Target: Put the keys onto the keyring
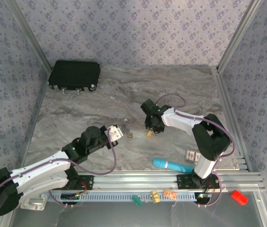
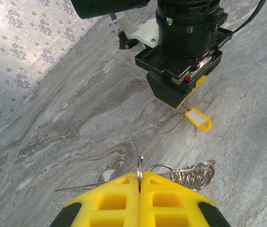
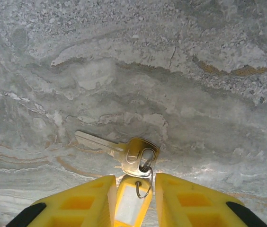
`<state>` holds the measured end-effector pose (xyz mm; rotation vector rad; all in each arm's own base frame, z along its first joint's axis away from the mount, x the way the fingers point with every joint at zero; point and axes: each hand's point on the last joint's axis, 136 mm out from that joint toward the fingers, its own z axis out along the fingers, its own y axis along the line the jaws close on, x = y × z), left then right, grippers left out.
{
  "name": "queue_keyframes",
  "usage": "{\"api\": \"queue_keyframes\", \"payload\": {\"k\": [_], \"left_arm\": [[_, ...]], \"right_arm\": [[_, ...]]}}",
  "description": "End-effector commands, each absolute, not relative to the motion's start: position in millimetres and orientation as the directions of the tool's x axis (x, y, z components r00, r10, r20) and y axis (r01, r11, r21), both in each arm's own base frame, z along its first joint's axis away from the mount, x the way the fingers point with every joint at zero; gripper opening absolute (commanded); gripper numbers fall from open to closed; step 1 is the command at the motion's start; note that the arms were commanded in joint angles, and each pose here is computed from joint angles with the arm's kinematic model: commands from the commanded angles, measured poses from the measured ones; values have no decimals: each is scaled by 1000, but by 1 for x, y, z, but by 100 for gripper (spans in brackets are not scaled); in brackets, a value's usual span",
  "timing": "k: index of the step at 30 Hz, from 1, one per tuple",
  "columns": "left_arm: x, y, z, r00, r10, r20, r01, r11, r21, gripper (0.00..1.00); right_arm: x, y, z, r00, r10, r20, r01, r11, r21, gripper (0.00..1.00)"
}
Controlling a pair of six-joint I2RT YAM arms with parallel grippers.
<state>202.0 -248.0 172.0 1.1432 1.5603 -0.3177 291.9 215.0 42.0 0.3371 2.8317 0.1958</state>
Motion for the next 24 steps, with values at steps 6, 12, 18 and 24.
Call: {"api": "queue_keyframes", "payload": {"k": [6,12,18,24], "left_arm": [[199,-252,180,108,460,-881,800,486,352,0],[198,-252,179,109,462,-880,802,482,352,0],[197,-251,181,113,460,-881,802,482,354,0],[197,-252,183,117,461,-880,801,479,358,0]], "right_arm": [[277,198,33,-930,275,-244,266,961,70,31],[273,208,26,-939,264,-219,251,964,85,26],[274,209,22,-942,258,-214,247,966,78,20],[275,209,20,-943,256,-214,246,967,73,13]]}}
